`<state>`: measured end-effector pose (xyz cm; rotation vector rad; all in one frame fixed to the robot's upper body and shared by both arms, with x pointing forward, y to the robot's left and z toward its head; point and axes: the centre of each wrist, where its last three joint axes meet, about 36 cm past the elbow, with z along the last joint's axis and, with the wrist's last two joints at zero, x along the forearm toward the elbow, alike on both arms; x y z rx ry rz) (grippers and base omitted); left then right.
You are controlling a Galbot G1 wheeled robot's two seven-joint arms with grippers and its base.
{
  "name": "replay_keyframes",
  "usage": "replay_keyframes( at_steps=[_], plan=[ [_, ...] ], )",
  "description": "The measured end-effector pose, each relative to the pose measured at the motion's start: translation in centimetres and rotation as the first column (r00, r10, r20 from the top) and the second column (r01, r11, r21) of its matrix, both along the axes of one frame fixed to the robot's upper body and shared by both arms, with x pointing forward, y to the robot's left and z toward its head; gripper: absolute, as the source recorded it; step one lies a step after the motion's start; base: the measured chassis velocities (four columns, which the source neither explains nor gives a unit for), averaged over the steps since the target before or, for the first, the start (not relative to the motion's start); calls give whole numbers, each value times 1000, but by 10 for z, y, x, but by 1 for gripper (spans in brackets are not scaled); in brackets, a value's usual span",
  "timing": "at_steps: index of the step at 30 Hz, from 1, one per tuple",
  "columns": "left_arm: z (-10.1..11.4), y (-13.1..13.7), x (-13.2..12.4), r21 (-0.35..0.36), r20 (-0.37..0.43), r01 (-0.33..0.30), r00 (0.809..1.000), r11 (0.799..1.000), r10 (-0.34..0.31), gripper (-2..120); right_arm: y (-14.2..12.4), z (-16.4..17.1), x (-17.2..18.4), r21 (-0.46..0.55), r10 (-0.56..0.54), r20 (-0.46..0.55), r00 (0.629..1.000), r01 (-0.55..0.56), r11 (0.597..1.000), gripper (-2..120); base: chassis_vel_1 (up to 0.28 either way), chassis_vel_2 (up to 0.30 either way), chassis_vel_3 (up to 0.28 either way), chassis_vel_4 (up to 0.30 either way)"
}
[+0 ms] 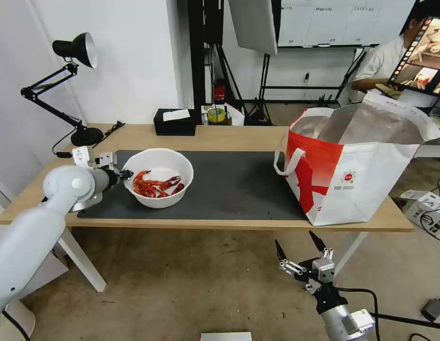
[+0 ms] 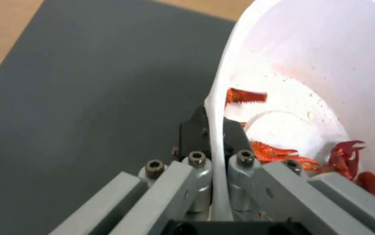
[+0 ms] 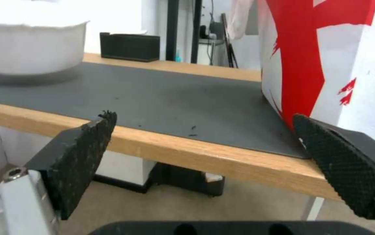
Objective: Pick up the trash from the table and place it into the takeout bag.
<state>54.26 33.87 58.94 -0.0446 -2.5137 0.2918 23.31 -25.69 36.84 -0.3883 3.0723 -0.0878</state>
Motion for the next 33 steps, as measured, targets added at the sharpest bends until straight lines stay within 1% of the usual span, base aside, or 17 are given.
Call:
replay_keyframes(
  at_steps=[3,4,7,8,10,11,12,15,16,19,20,22,23,24,26,31,33],
  plan=[
    [28,-16,9,-12,42,22,999,1000,-21,0,0,0,0,0,0,0,1000,0,1000,100,0,0,0,0],
    [28,-16,9,-12,42,22,999,1000,-21,0,0,0,0,0,0,0,1000,0,1000,100,0,0,0,0],
    [68,-40,17,-36,107,66,992,997,-61,0,0,0,0,0,0,0,1000,0,1000,100,0,0,0,0],
    [68,-40,17,-36,107,66,992,997,-61,0,0,0,0,0,0,0,1000,0,1000,100,0,0,0,0],
    [91,-63,25,-50,134,111,986,993,-103,0,0,0,0,0,0,0,1000,0,1000,100,0,0,0,0],
    [98,-72,28,-52,140,126,983,991,-118,0,0,0,0,0,0,0,1000,0,1000,100,0,0,0,0],
    [98,-72,28,-52,140,126,983,991,-118,0,0,0,0,0,0,0,1000,0,1000,100,0,0,0,0],
    [121,-110,44,-52,158,179,973,983,-169,0,0,0,0,0,0,0,1000,0,1000,100,0,0,0,0],
    [121,-110,44,-52,158,179,973,983,-169,0,0,0,0,0,0,0,1000,0,1000,100,0,0,0,0],
    [148,-150,55,-45,193,235,956,971,-222,0,0,0,0,0,0,0,1000,0,1000,100,0,0,0,0],
    [148,-150,55,-45,193,235,956,971,-222,0,0,0,0,0,0,0,1000,0,1000,100,0,0,0,0],
    [164,-176,58,-42,215,271,943,962,-256,0,0,0,0,0,0,0,1000,0,1000,100,0,0,0,0],
    [169,-183,58,-43,219,279,940,959,-263,0,0,0,0,0,0,0,1000,0,1000,100,0,0,0,0],
    [169,-183,58,-43,219,279,940,959,-263,0,0,0,0,0,0,0,1000,0,1000,100,0,0,0,0],
    [179,-203,60,-52,228,298,933,953,-280,0,0,0,0,0,0,0,1000,0,1000,100,0,0,0,0],
    [188,-230,62,-74,237,322,925,944,-297,0,0,0,0,0,0,0,1000,0,1000,100,0,0,0,0],
    [190,-236,63,-77,239,328,923,942,-302,0,0,0,0,0,0,0,1000,0,1000,100,0,0,0,0]
  ],
)
